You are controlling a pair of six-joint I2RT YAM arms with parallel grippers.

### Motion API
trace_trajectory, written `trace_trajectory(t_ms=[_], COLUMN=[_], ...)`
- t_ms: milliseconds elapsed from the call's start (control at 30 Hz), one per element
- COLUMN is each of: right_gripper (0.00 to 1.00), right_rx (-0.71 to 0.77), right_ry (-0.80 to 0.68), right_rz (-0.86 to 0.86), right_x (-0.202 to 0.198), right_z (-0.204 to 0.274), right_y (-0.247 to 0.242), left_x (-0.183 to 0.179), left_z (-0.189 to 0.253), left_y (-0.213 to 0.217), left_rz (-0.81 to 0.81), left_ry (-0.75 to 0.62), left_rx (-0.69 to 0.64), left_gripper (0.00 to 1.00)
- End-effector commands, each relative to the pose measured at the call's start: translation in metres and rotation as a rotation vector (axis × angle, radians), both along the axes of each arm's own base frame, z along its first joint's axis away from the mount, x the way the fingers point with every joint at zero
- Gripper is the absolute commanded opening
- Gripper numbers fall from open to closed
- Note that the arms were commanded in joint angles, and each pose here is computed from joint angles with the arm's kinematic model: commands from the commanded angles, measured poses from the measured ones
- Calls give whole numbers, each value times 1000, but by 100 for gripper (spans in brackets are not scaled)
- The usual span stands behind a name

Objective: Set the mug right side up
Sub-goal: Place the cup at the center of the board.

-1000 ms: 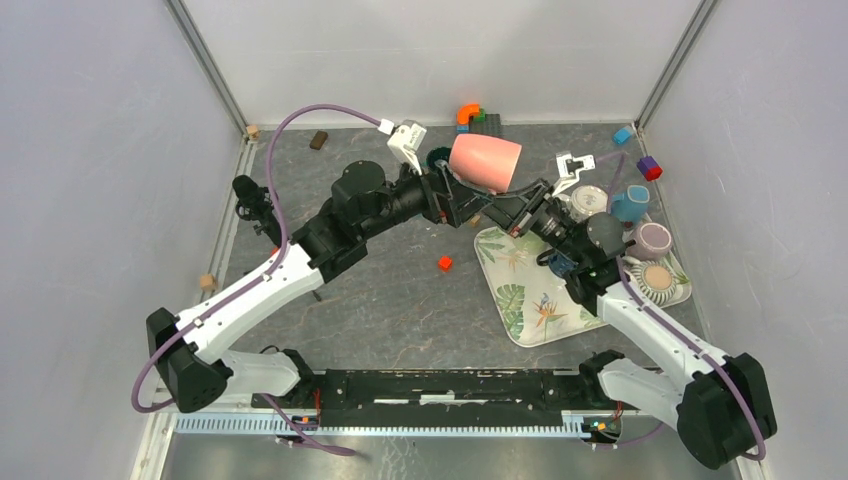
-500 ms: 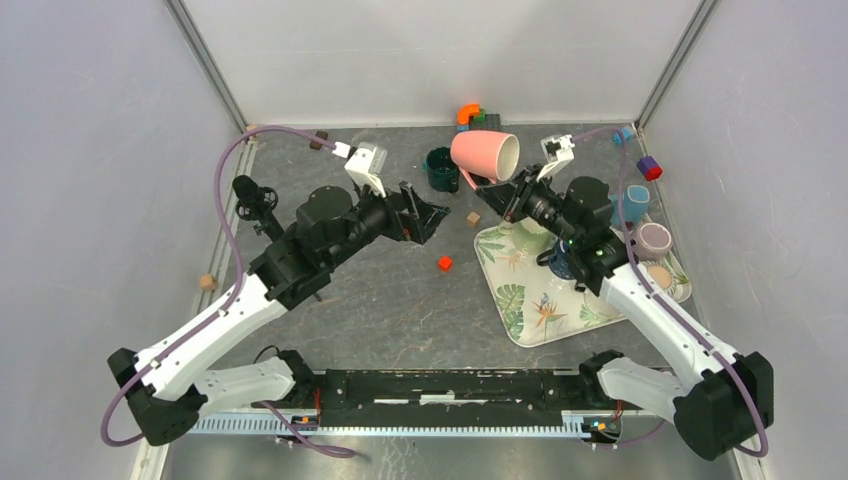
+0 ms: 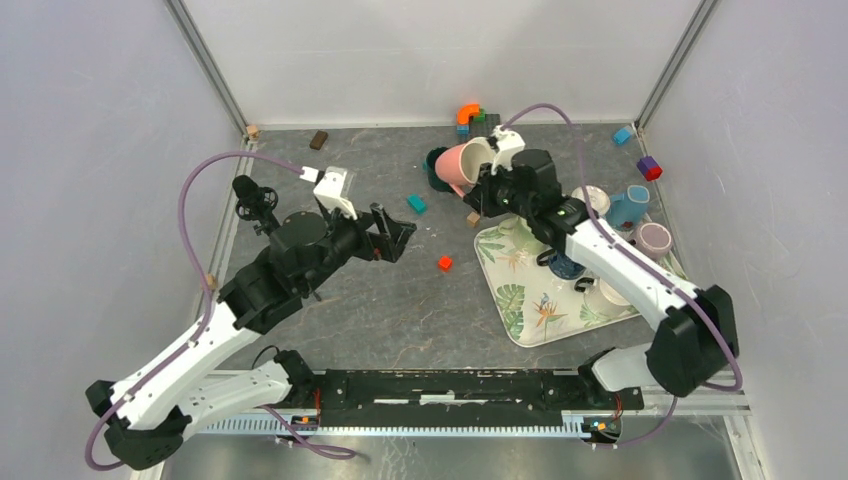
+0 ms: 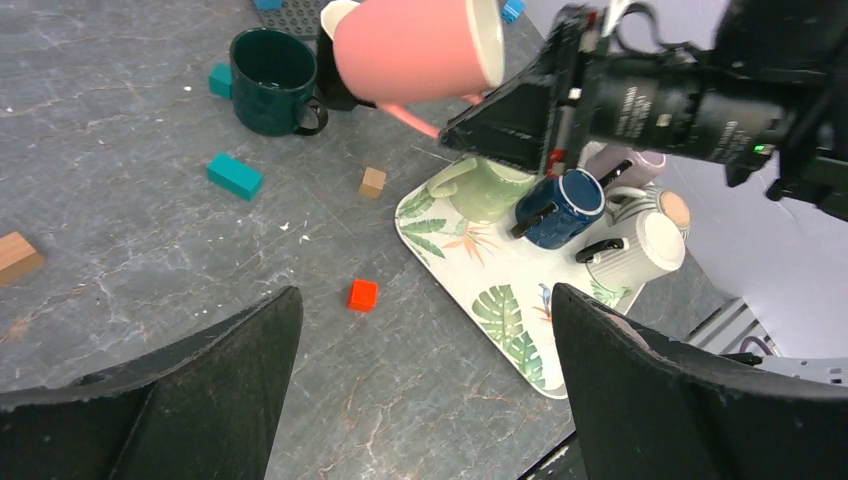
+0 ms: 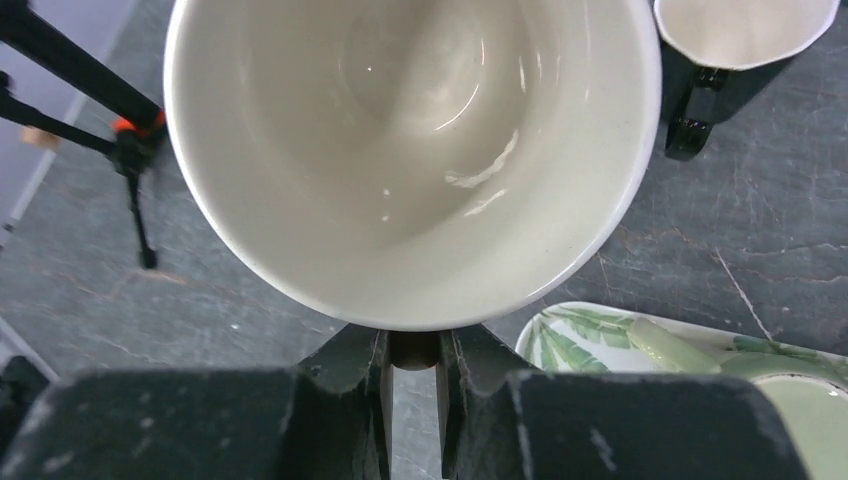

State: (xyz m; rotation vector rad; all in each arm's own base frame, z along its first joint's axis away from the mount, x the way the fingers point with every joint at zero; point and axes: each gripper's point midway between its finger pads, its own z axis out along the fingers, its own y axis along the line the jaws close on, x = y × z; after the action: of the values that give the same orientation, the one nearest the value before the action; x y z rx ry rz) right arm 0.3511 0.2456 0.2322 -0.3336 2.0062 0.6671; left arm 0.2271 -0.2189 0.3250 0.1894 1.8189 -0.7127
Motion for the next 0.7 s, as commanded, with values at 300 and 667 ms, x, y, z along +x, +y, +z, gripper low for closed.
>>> trace_trajectory(t_ms=[300,667], right_gripper=[0,0], right_rx=[-292,-450], right_ry=[11,149], right_rz=[3,42], right_x=[38,50], right_z=[-33,-98], right_y=[36,52], left_x=[-10,-11], left_z=[4,-4], left_y=[35,59], left_rz=[60,136], left_ry=[-73,-103], left_rx=[54,91], left_gripper=[100,100])
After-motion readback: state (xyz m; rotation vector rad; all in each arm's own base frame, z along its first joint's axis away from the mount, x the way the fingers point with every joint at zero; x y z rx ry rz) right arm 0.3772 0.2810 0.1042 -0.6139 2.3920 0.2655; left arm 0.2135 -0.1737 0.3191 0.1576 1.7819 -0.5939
